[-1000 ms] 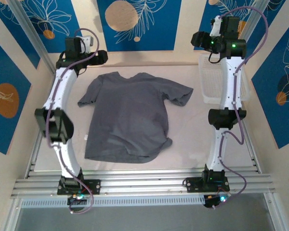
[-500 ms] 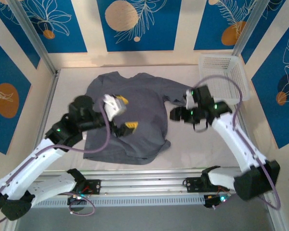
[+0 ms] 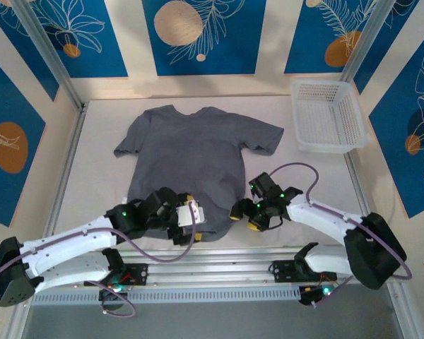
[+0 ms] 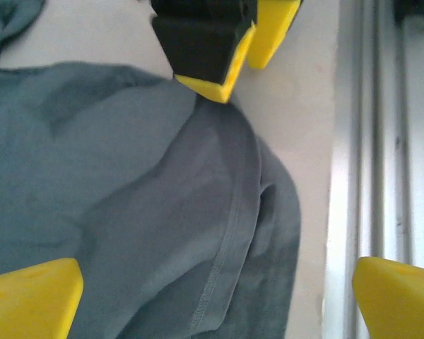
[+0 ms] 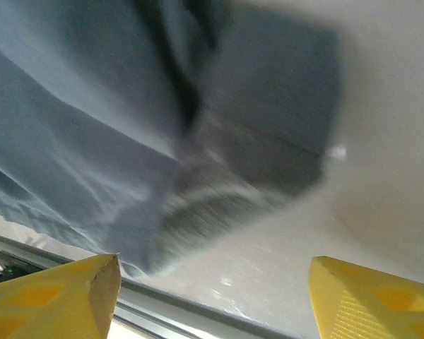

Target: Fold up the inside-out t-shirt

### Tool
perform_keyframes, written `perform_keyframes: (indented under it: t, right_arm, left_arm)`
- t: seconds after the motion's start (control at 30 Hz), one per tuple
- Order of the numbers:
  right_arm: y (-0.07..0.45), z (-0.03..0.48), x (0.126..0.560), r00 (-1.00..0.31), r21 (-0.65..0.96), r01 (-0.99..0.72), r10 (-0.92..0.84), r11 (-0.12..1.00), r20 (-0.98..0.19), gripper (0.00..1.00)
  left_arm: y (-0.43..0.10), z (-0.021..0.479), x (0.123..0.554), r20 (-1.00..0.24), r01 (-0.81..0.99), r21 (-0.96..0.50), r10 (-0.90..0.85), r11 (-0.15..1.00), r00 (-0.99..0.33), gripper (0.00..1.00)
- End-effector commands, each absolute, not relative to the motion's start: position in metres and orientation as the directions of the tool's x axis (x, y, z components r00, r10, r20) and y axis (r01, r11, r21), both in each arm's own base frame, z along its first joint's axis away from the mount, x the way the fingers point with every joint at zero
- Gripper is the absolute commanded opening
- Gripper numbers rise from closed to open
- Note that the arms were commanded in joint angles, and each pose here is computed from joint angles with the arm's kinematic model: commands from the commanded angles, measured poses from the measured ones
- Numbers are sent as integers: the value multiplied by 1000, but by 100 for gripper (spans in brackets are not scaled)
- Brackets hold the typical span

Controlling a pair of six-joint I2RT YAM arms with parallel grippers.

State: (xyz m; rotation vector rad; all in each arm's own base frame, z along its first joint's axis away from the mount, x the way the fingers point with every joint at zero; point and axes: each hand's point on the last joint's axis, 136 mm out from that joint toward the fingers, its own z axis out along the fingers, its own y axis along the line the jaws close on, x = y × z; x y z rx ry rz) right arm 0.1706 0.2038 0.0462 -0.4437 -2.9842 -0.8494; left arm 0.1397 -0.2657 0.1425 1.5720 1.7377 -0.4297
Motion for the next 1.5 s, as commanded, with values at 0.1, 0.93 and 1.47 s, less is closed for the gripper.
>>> perform_keyframes:
  t: [0.1, 0.93, 1.47]
  right_arm:
    - [215, 37, 192, -947, 514, 300, 317, 804, 58, 27]
    - [200, 197, 234, -852, 747, 186, 483, 639, -201, 0]
    - [119, 156, 241, -830, 629, 267, 506, 730, -235, 14]
  left_arm:
    - [-279, 172, 166, -813, 892, 287, 581, 349, 34, 99]
    - [-241, 106, 270, -723, 510, 403, 606, 760, -332, 96]
    - [-256, 143, 245, -818, 744, -43, 404, 667, -409, 0]
